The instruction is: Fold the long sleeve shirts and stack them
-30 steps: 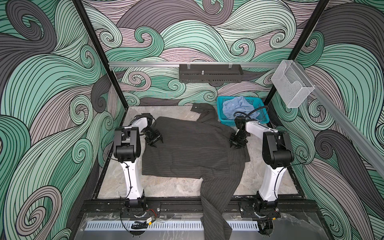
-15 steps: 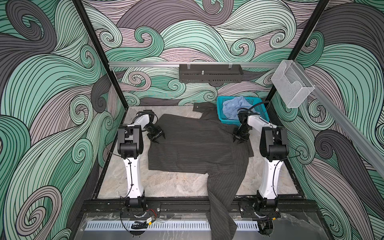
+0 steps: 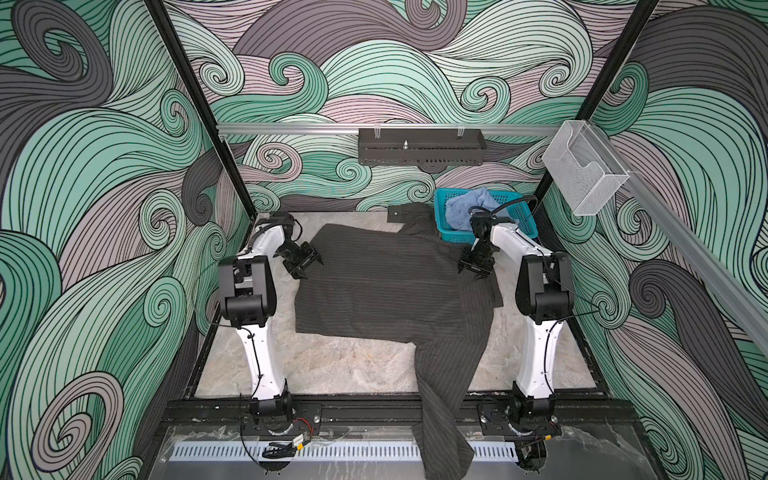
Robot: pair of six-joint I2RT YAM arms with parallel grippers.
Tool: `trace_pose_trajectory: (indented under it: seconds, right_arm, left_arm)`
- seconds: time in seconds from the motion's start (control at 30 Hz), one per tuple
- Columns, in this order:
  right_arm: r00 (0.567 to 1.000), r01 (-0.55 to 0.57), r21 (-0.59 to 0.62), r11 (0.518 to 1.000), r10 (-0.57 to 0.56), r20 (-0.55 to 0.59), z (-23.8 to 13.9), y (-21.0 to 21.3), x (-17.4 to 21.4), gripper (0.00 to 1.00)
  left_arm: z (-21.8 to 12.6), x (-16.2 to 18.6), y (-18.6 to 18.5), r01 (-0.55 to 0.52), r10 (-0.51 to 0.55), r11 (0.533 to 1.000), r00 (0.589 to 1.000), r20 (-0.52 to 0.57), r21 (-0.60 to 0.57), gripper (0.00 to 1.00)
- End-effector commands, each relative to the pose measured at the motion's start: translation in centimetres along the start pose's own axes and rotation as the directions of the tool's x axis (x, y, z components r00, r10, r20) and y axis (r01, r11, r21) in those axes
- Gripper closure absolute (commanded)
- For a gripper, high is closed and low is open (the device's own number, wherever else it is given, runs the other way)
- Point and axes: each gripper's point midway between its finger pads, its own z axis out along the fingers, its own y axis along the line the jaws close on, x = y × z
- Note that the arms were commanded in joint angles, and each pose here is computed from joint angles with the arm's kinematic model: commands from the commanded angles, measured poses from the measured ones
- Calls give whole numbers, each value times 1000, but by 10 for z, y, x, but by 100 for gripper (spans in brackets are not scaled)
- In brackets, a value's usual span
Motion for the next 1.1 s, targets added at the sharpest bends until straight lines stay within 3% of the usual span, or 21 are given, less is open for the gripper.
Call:
trace_pose_trajectory:
  seconds: [0.0, 0.17, 0.3, 0.67, 0.83, 1.07]
  right_arm:
    - [988, 56, 7, 998, -57, 142, -72, 5, 10, 34]
    - [975, 95, 47, 994, -102, 196, -109, -7, 57, 24]
    - [970, 143, 59, 988, -152, 188, -122, -14, 102, 22]
    - [952, 288, 32, 957, -290, 96, -120, -14, 232, 22]
    - [939, 341, 42, 939, -342, 31, -108, -18, 273, 22]
    - [905, 425, 52, 904, -423, -42, -91, -17, 325, 20]
  left_arm:
    - [-74, 19, -21, -67, 51, 994, 983, 176, 87, 1]
    - [-83, 85, 21, 23, -43, 995, 977, 209, 99, 1]
    - [-65, 129, 53, 105, -130, 986, 972, 198, 130, 1]
    - [-17, 183, 107, 240, -254, 964, 959, 126, 115, 4]
    - [1, 186, 124, 287, -297, 954, 945, 133, 91, 8]
    - [8, 152, 114, 312, -329, 943, 926, 188, 114, 29]
